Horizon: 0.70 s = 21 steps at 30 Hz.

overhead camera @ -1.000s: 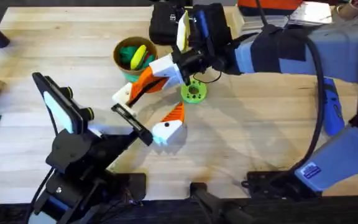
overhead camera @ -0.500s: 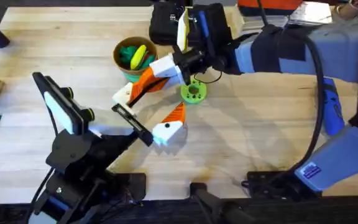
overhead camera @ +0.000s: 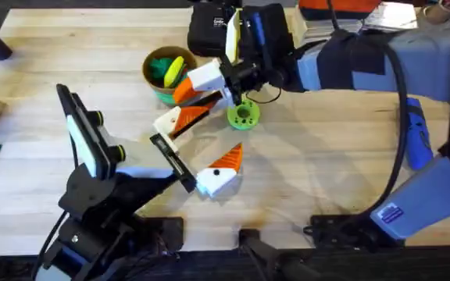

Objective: Pick up the gripper from the table and insert it into the empty holder that is missing its gripper. Then pick up a screw, insert it into the mounting hole, and use the screwdriver to tighten it. Finally, clean up the table by picking up the vegetable and placing it into the bucket.

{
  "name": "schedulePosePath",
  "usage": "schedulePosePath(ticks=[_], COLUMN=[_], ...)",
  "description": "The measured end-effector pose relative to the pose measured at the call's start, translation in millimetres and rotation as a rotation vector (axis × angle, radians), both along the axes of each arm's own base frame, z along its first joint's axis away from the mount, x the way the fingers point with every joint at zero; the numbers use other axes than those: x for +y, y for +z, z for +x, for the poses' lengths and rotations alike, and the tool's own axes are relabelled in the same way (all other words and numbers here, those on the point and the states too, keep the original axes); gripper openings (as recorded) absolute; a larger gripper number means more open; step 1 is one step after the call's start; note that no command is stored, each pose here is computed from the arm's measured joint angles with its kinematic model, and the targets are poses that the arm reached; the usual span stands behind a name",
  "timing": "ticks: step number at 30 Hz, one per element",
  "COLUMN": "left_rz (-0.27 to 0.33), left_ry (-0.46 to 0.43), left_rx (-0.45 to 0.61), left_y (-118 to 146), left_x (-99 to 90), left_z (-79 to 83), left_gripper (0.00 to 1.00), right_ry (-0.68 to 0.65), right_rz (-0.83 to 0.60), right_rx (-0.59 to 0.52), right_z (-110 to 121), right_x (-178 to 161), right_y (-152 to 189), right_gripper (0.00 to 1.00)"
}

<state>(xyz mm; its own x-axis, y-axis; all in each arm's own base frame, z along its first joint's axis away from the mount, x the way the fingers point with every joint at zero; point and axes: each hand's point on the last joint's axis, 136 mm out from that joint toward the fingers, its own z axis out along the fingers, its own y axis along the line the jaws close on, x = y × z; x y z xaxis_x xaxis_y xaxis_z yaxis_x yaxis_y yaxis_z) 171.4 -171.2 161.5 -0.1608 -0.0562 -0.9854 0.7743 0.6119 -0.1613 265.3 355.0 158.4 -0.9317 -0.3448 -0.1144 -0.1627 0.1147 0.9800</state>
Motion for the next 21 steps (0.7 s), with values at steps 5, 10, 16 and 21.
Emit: schedulePosePath(ticks=[5, 10, 16, 21], left_rz=[-0.001, 0.000, -0.001, -0.001], left_ry=[-0.023, -0.035, -0.036, -0.036], left_rx=[-0.001, -0.003, -0.003, -0.003], left_y=[0.4, 0.5, 0.5, 0.5], left_x=[-2.4, -3.6, -3.7, -3.7], left_z=[-3.2, -4.8, -4.9, -4.9], left_gripper=[0.985, 0.985, 0.985, 0.985], right_ry=[0.001, -0.024, -0.136, -0.303], right_rz=[0.006, 0.005, -0.053, -0.213], right_rx=[-0.002, -0.005, -0.073, -0.180], right_z=[1.2, 9.7, 34.7, 59.6], right_x=[-2.1, -8.2, -15.6, -42.1], right_y=[0.9, 0.6, -11.5, -9.3], right_gripper=[0.952, 0.993, 0.994, 0.994])
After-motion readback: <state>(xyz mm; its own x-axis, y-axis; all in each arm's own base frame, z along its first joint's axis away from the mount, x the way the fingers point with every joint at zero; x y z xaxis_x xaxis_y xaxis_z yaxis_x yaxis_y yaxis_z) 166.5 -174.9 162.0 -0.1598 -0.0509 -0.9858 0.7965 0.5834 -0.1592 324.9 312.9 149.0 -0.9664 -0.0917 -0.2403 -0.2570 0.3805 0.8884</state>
